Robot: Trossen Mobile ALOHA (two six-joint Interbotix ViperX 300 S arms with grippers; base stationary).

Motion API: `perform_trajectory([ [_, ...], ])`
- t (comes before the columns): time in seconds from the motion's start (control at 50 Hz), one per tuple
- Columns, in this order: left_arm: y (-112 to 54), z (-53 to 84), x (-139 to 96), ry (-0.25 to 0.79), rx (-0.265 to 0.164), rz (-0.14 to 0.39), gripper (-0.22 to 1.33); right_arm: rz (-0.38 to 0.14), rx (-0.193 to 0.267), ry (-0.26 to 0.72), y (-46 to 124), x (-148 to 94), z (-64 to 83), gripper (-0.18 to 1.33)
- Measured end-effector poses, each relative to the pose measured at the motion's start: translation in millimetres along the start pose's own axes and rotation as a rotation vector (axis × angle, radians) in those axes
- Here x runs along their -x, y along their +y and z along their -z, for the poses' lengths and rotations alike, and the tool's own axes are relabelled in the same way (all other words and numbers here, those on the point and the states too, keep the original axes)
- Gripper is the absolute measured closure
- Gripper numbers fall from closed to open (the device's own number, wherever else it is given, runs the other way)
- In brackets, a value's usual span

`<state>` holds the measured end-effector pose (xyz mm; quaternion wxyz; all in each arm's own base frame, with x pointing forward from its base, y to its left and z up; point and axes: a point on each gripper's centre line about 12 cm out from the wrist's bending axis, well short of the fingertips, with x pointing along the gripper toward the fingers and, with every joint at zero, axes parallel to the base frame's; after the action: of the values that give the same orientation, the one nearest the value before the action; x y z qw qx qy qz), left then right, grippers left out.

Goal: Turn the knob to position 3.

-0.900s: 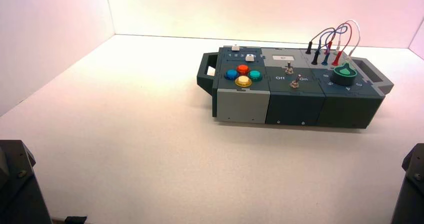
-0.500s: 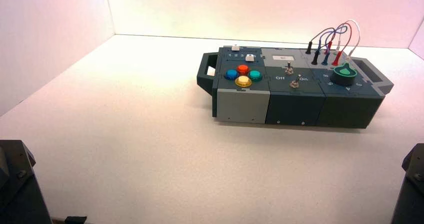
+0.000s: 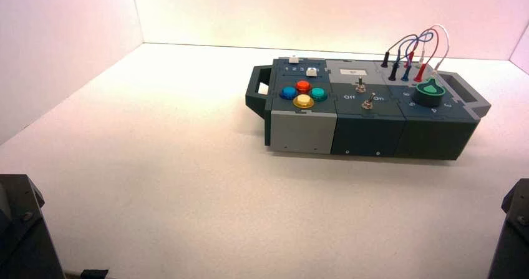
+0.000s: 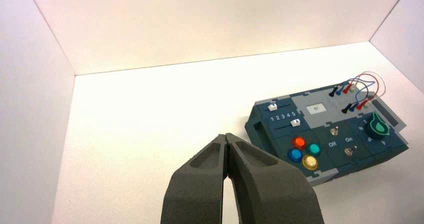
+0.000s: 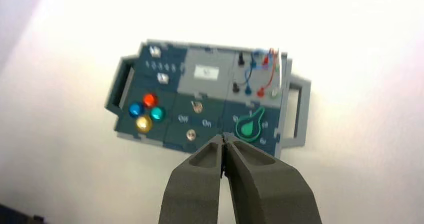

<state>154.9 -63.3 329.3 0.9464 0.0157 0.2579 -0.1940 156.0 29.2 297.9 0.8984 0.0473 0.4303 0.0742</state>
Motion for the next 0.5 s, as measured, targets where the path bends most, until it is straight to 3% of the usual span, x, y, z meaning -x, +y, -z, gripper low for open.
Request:
perform_trajectory([
  [0.2, -0.1, -8.3, -4.1, 0.012, -0.006, 0.001, 1.28, 0.024, -0.022, 0.2, -4.8, -54.4, -14.9, 1.29],
  [0.36, 0.5, -10.4, -10.2, 0.032, -0.015, 0.0, 1.28, 0.035, -0.034, 0.274, -7.3, -89.1, -31.1, 1.29],
  [0.5, 0.9, -9.6, -16.1, 0.053, -0.015, 0.0, 1.28, 0.044, -0.041, 0.32, -9.9, -111.4, -36.4, 1.29],
])
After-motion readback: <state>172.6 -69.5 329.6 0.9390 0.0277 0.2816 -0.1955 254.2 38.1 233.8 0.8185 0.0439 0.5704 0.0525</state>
